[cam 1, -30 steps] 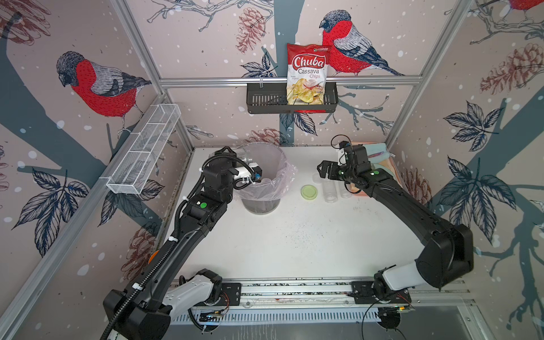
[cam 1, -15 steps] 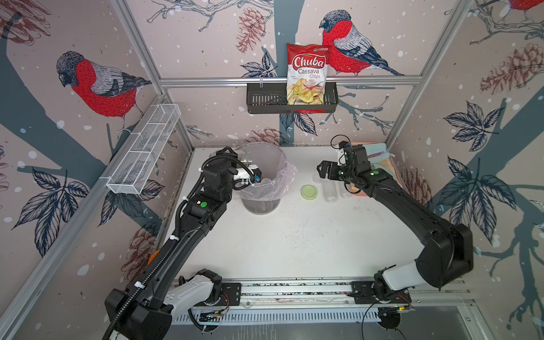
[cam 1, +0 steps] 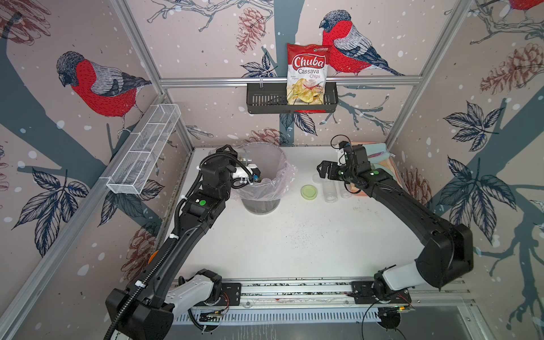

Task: Empty moldy mung beans from jars
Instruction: Pour the moldy mung beans from the jar into the trash bin.

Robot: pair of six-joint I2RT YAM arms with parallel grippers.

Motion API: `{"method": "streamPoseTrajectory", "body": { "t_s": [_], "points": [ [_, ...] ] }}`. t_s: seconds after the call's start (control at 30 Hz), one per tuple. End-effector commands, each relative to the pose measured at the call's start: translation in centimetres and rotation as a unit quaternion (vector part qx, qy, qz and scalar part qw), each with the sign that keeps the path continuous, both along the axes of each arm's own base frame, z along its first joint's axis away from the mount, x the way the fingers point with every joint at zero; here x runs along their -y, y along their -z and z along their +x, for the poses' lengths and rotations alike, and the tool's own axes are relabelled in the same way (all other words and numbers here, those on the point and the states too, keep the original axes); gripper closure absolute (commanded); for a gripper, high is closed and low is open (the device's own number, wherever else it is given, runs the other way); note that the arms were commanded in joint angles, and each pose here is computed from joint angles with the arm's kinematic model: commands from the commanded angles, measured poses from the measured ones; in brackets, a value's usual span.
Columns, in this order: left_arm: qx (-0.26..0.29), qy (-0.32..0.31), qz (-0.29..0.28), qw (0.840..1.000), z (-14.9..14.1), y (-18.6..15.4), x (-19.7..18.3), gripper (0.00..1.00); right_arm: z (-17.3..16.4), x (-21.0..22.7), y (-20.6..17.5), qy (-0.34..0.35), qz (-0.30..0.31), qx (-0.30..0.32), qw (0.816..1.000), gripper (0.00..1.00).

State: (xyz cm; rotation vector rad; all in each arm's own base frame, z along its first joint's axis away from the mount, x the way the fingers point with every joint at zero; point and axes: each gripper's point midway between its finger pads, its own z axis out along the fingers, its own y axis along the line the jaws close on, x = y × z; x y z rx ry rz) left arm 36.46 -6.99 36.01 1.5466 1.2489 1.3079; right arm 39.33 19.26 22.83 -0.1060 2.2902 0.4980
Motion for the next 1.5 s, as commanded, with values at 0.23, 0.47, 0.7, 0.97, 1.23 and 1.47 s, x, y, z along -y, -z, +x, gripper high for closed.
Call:
{"method": "streamPoseTrajectory", "body": {
  "t_s": [0.23,0.47,0.7,0.97,1.23,1.47],
  "points": [
    [0.063,0.021,0.024,0.997,0.6,-3.7,0.6,1.0,0.2,-0.1,-0.8,0.001,0.005,0.011,1.0,0.0],
    [0.069,0.025,0.036,0.997,1.1,-4.4,0.8,1.0,0.1,-0.2,-1.2,0.0,0.009,0.012,1.0,0.01],
    [0.063,0.044,0.057,0.995,1.2,-4.5,1.4,1.0,0.1,-0.2,-1.6,0.001,0.009,0.015,1.0,0.01],
    [0.059,0.053,0.076,0.994,1.4,-4.0,1.7,1.0,0.0,-0.2,-2.0,0.001,0.01,0.018,1.0,0.0],
    [0.047,0.059,0.101,0.992,1.3,-3.1,1.7,1.0,0.1,-0.5,-1.8,-0.002,0.011,0.017,1.0,0.01],
    [0.048,0.062,0.097,0.992,1.2,-2.9,1.8,1.0,0.0,-0.4,-1.7,-0.001,0.01,0.018,1.0,0.01]
  ]
}}
